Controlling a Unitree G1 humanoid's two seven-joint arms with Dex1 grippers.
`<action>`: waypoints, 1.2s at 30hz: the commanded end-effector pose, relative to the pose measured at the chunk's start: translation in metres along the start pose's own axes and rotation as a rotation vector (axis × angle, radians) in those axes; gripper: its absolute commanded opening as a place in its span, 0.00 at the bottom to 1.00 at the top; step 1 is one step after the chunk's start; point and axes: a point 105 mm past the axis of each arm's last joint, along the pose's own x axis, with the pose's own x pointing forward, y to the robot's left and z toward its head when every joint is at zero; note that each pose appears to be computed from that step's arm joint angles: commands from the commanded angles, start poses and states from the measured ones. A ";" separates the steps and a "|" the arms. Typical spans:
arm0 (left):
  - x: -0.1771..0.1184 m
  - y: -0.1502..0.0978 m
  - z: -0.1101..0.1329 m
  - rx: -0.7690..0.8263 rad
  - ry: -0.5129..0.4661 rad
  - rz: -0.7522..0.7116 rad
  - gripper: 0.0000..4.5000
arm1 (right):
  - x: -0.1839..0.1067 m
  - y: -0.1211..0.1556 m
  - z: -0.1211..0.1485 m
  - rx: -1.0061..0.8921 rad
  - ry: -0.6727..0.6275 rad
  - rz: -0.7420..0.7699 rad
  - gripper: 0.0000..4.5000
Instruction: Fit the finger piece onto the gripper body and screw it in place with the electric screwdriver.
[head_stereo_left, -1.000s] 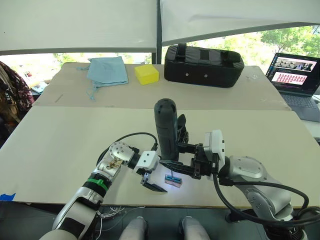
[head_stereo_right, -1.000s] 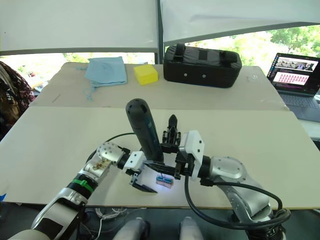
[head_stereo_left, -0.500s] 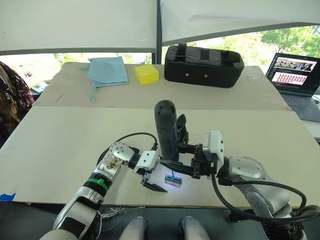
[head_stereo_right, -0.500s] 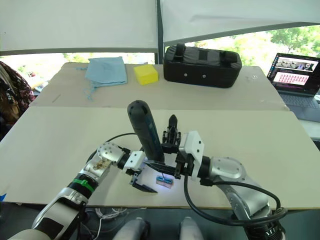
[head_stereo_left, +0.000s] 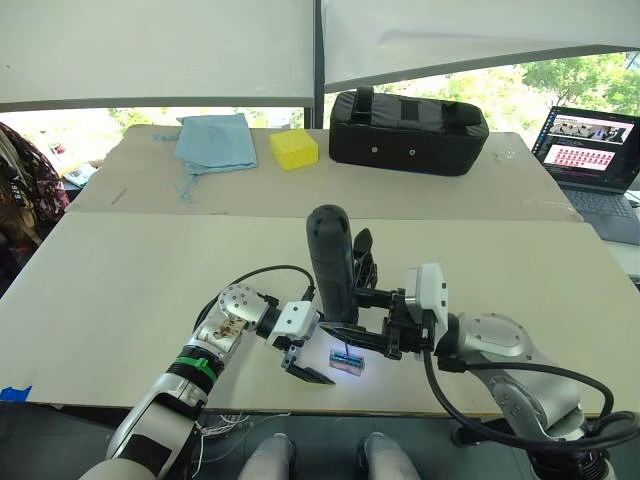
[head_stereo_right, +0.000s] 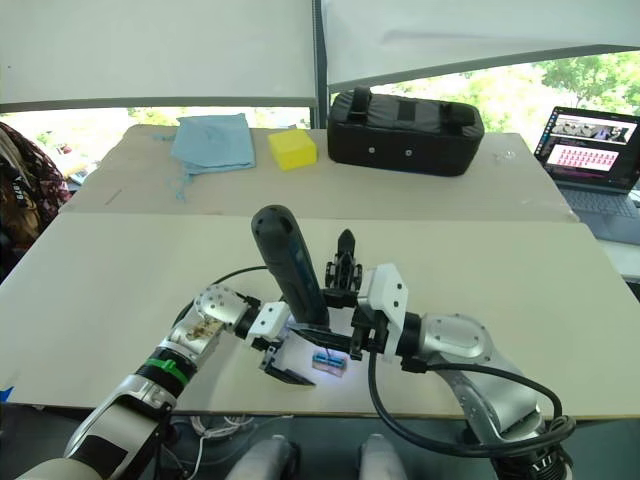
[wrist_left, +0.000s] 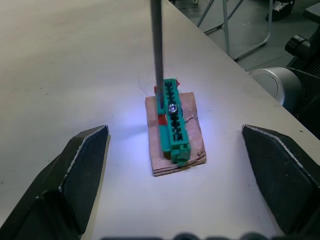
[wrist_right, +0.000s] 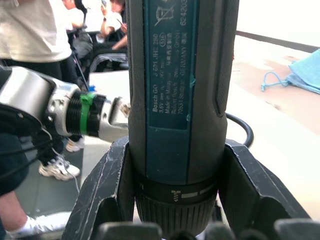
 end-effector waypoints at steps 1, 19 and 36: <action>0.002 0.000 0.001 0.018 0.004 0.003 1.00 | -0.001 -0.001 0.016 -0.082 -0.054 -0.006 0.43; 0.003 0.002 0.004 0.024 -0.002 0.001 1.00 | 0.000 0.005 0.029 0.012 -0.103 0.019 0.43; 0.002 0.002 0.006 0.028 -0.002 0.004 1.00 | 0.001 0.002 0.020 0.020 -0.087 0.003 0.43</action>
